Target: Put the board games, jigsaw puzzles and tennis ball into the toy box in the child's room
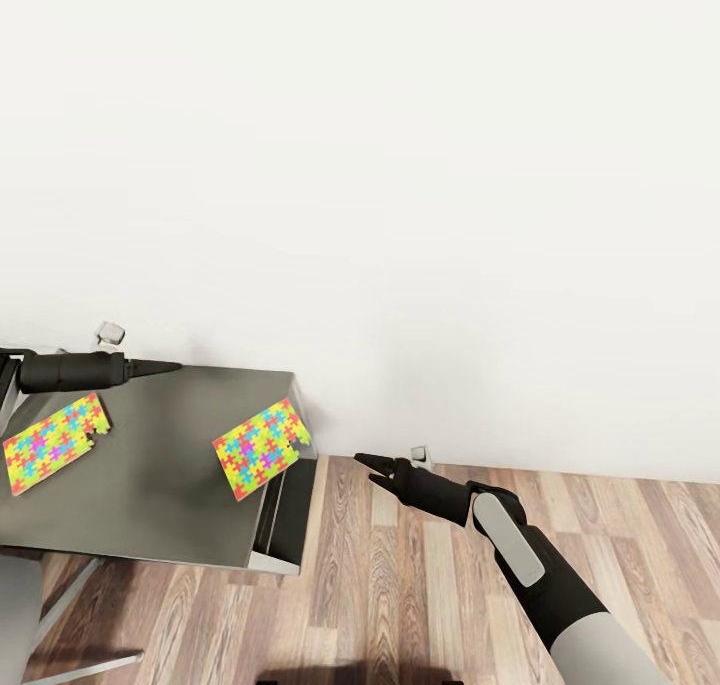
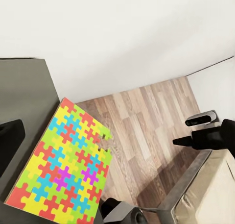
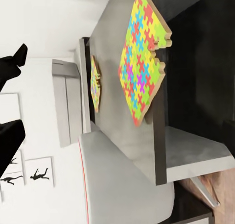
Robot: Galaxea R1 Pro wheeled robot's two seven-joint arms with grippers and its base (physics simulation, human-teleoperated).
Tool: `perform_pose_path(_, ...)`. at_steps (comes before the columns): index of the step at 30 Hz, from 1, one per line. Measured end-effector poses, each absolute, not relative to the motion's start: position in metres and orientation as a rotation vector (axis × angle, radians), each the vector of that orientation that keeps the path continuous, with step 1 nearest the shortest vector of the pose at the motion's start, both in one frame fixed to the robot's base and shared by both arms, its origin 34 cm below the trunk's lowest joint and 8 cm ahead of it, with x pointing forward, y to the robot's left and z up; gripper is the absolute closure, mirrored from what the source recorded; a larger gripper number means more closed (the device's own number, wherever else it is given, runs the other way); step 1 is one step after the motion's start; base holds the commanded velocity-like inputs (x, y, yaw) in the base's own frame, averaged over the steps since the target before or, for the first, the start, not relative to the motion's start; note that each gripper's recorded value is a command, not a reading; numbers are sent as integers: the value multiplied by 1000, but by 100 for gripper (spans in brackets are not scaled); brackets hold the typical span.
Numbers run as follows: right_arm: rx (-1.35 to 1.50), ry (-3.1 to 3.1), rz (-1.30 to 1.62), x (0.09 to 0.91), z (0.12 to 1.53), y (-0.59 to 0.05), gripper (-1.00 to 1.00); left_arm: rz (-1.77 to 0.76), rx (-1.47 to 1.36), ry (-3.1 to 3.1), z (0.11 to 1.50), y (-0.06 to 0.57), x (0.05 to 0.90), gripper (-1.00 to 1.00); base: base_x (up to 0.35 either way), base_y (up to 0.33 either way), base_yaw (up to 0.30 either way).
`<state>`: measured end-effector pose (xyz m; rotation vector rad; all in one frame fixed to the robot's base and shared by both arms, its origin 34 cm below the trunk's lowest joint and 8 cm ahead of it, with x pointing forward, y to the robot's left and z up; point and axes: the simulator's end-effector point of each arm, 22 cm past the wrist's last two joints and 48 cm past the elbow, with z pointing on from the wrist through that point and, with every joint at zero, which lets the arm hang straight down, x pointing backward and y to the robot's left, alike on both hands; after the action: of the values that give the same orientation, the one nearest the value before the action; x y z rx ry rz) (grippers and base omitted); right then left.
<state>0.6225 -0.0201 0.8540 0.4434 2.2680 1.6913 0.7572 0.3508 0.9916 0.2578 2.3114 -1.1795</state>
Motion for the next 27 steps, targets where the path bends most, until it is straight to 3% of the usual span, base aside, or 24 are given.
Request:
perform_pose_path(10,443,2269,1690,622,854,-20,-100,-1179,259,2313,991,351,757,-100,1,104,0)
perform_pose_path(27,447,2272,1676,624,851,-26,-100,-1169,242,2322,990,361,753,-100,0,12,0)
